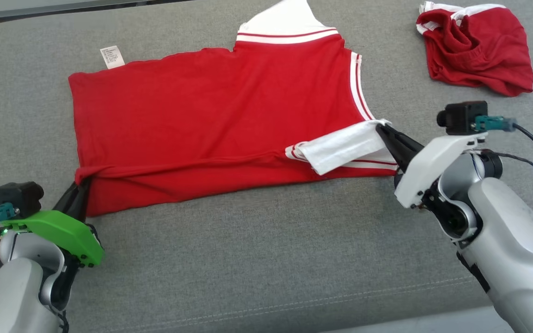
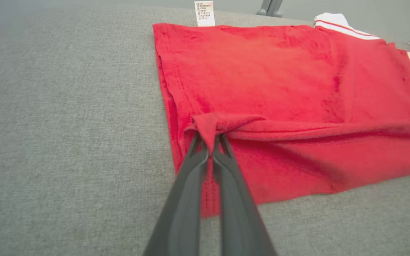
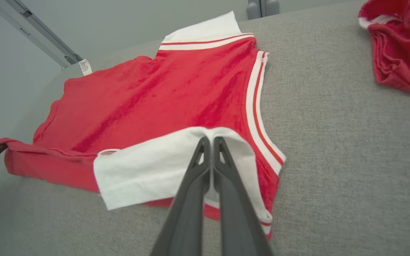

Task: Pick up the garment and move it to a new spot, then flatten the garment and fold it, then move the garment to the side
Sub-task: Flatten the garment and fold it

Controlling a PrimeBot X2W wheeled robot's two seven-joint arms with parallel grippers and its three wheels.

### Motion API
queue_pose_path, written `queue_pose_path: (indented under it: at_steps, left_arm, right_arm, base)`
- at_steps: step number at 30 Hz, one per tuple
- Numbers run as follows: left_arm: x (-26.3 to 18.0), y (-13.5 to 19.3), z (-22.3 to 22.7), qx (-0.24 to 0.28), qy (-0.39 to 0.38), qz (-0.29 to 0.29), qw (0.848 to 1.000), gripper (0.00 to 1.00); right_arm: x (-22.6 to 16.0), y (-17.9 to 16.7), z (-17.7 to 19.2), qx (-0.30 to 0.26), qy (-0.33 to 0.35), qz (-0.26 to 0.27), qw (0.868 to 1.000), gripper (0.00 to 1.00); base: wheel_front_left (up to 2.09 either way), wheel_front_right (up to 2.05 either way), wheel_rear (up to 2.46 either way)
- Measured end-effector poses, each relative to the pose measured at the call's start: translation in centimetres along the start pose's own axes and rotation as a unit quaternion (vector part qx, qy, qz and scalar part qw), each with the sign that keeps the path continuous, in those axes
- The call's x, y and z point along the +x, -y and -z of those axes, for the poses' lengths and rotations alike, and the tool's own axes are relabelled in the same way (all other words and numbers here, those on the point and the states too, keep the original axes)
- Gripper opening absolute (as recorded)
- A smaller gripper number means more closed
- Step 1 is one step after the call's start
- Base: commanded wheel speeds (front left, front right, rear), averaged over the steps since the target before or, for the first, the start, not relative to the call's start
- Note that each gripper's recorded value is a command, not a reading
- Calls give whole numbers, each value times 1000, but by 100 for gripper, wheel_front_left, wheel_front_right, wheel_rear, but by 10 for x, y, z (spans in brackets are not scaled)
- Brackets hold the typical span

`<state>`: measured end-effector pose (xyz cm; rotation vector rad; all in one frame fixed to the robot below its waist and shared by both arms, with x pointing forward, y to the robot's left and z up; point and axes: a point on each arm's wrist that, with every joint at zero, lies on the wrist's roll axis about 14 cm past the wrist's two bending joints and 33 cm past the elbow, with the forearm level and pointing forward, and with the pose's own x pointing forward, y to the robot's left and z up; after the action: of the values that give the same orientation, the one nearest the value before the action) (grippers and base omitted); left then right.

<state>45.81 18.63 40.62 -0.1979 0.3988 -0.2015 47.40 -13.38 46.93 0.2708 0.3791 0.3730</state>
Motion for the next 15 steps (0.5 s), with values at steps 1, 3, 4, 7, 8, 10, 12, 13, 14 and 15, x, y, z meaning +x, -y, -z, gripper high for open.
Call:
queue_pose_path:
  at_steps: [1, 3, 4, 7, 8, 10, 12, 13, 14, 15]
  left_arm:
    - [3, -3, 1, 5, -8, -1, 1000, 0]
    - [9, -6, 4, 6, -20, -4, 1000, 0]
    - [11, -6, 6, 5, -26, -4, 1000, 0]
    - [19, -9, 7, 7, -35, -6, 999, 0]
    - [21, -10, 7, 8, -36, -7, 999, 0]
    - [24, -8, 10, 9, -42, -4, 999, 0]
    - [26, -5, 13, 10, -45, 1, 999, 0]
    - [27, -5, 14, 12, -47, 1, 999, 0]
    - [27, -6, 14, 12, -47, 1, 999, 0]
    - [27, -6, 13, 12, -46, 1, 999, 0]
  right_arm:
    - [5, -1, 1, 1, -5, -1, 1000, 0]
    - [13, 0, 1, -7, -13, 1, 1000, 0]
    - [17, 1, 1, -7, -17, 2, 1000, 0]
    - [27, 3, 2, -5, -28, 6, 1000, 0]
    - [30, 4, 1, -9, -29, 9, 999, 0]
    - [36, 4, 3, -3, -36, 12, 999, 0]
    - [41, 4, 7, -7, -44, 13, 999, 0]
    - [43, 5, 7, -8, -44, 15, 999, 0]
    - [46, 6, 6, -5, -41, 17, 999, 0]
    - [48, 7, 4, -3, -37, 20, 999, 0]
  base:
    - [0, 0, 0]
    - [0, 0, 0]
    - [0, 0, 0]
    - [0, 0, 0]
    - [0, 0, 0]
    - [0, 0, 0]
    - [0, 0, 0]
    - [0, 0, 0]
    - [0, 0, 0]
    - [0, 0, 0]
